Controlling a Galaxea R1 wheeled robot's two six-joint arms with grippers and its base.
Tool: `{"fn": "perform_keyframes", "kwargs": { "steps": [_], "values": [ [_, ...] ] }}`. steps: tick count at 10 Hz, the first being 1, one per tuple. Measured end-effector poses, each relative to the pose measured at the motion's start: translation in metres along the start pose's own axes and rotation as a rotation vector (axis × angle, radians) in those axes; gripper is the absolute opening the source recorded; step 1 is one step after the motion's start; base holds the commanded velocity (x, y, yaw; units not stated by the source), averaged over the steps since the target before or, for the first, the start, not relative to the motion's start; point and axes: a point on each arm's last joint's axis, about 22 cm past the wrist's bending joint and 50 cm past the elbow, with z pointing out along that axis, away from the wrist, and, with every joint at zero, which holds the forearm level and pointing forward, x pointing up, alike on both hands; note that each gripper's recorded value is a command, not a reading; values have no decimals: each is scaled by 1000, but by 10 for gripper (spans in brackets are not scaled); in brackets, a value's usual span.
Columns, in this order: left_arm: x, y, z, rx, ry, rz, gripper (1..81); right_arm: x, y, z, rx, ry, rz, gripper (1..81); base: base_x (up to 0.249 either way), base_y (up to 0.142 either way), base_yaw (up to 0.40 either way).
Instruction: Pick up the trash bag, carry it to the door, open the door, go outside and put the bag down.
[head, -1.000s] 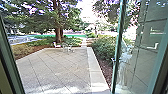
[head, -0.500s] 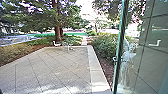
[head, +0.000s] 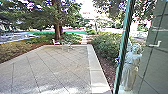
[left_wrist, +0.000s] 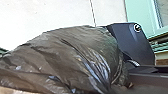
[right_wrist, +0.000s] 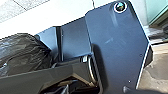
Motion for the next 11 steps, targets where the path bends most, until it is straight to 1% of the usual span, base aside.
{"fn": "perform_keyframes", "kwargs": {
  "steps": [1, 2, 3, 4, 6, 8, 9, 10, 11],
  "values": [
    [5, 6, 2, -11, 10, 1, 10, 11, 4, 0, -7, 25, -4, 811, 109, -61, 0],
    [0, 13, 3, -18, 5, -2, 10, 13, 9, -1, -12, 25, -5, 811, 109, -61, 0],
    [-6, 15, 2, -23, -5, -5, 10, 5, 15, -3, -21, 15, -3, 811, 109, -61, 0],
    [-5, 14, 2, -20, -4, -4, 10, -1, 15, -3, -21, 5, -1, 811, 109, -61, 0],
    [0, 10, 2, -15, 1, -2, 10, 4, 12, -2, -16, 11, -2, 811, 73, 0, 0],
    [2, 14, 3, -21, 5, -2, 10, 10, 14, -3, -20, 21, -4, 811, 35, 0, 0],
    [-4, 13, 2, -18, -3, -3, 10, 1, 13, -3, -18, 10, -2, 811, 0, 0, 0],
    [-1, 12, 3, -17, -1, -2, 10, -1, 14, -3, -20, 4, -1, 811, 0, 0, 0],
    [3, 12, 3, -18, 6, -1, 10, 2, 13, -3, -19, 8, -1, 811, 86, 0, 0]
  ]
}}
